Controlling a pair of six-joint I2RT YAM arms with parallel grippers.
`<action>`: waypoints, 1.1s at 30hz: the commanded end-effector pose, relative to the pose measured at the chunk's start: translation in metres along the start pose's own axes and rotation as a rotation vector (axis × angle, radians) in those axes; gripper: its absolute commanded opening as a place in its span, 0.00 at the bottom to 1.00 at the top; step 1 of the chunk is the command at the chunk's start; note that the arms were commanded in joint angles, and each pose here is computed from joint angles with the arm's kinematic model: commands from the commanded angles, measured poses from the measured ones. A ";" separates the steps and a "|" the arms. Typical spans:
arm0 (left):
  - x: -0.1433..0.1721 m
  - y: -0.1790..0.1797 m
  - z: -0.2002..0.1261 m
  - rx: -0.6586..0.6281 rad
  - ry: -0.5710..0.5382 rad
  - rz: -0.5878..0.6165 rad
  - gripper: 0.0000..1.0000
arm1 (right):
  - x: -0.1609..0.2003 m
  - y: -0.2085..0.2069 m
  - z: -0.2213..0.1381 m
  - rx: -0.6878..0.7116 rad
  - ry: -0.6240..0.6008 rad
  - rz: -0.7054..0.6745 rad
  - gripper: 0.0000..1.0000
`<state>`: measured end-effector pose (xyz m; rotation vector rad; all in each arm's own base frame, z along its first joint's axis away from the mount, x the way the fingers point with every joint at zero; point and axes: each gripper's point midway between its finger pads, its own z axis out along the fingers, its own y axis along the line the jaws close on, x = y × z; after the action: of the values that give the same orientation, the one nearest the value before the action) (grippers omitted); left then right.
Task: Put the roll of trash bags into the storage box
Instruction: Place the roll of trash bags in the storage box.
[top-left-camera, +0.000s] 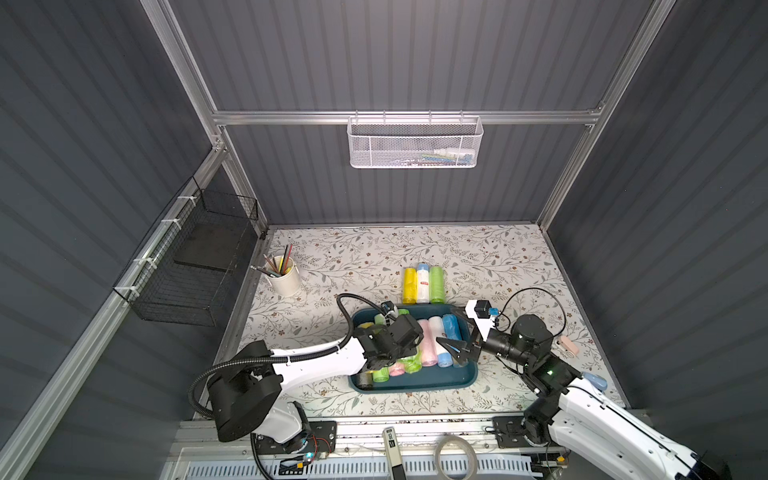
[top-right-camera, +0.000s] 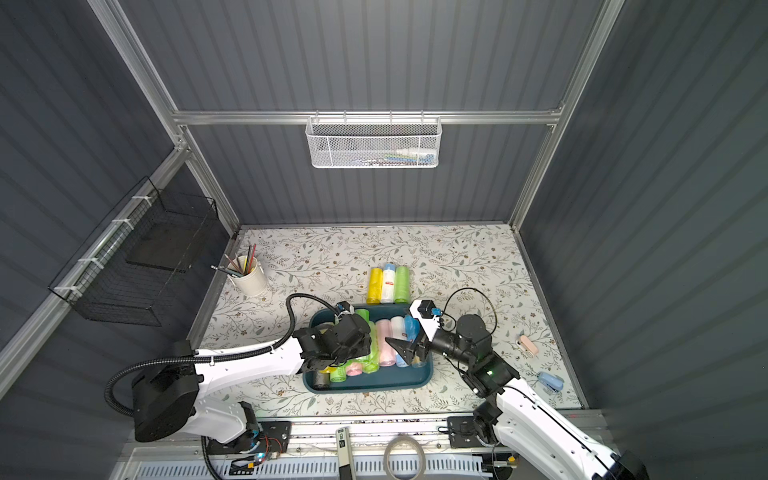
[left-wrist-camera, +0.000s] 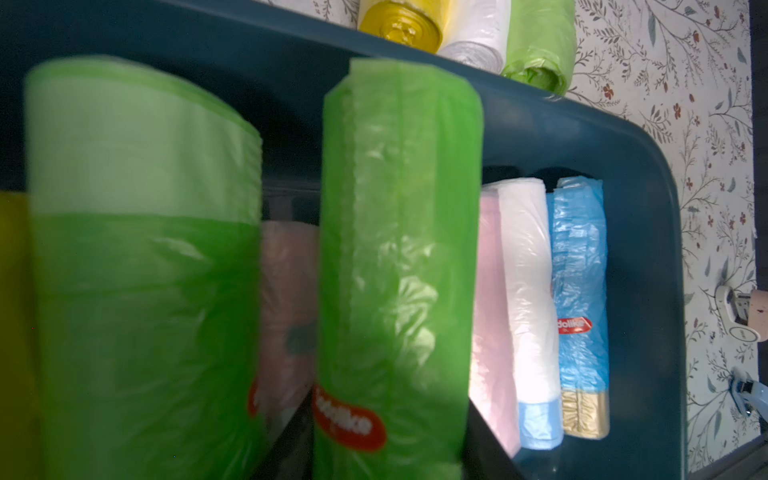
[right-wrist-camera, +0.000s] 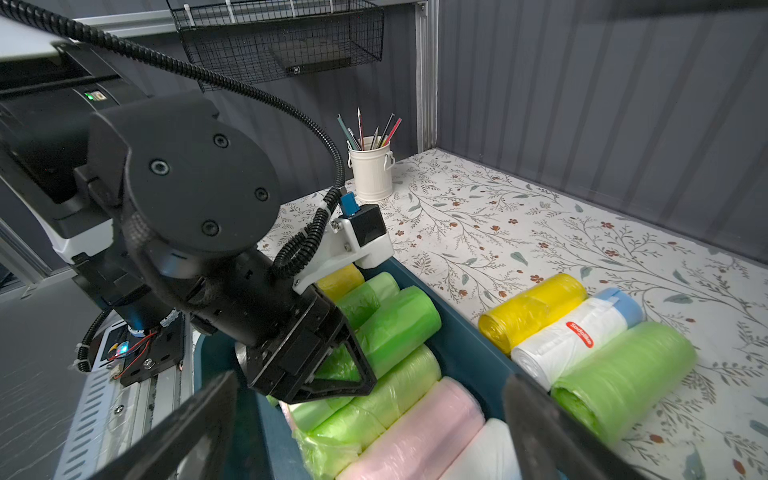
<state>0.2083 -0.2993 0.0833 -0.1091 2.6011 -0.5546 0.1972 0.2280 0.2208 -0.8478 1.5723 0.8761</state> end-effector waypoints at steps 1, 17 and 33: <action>-0.006 -0.004 -0.002 -0.022 -0.022 0.016 0.45 | -0.001 0.003 0.000 -0.015 -0.009 0.002 0.99; -0.008 -0.004 -0.005 -0.028 -0.029 0.025 0.47 | -0.001 0.003 0.000 -0.014 -0.011 0.001 0.99; -0.013 -0.005 -0.015 -0.021 -0.044 0.027 0.50 | -0.002 0.003 -0.001 -0.015 -0.012 0.002 0.99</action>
<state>0.2122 -0.2982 0.0873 -0.1098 2.5933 -0.5147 0.1971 0.2279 0.2209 -0.8477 1.5715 0.8761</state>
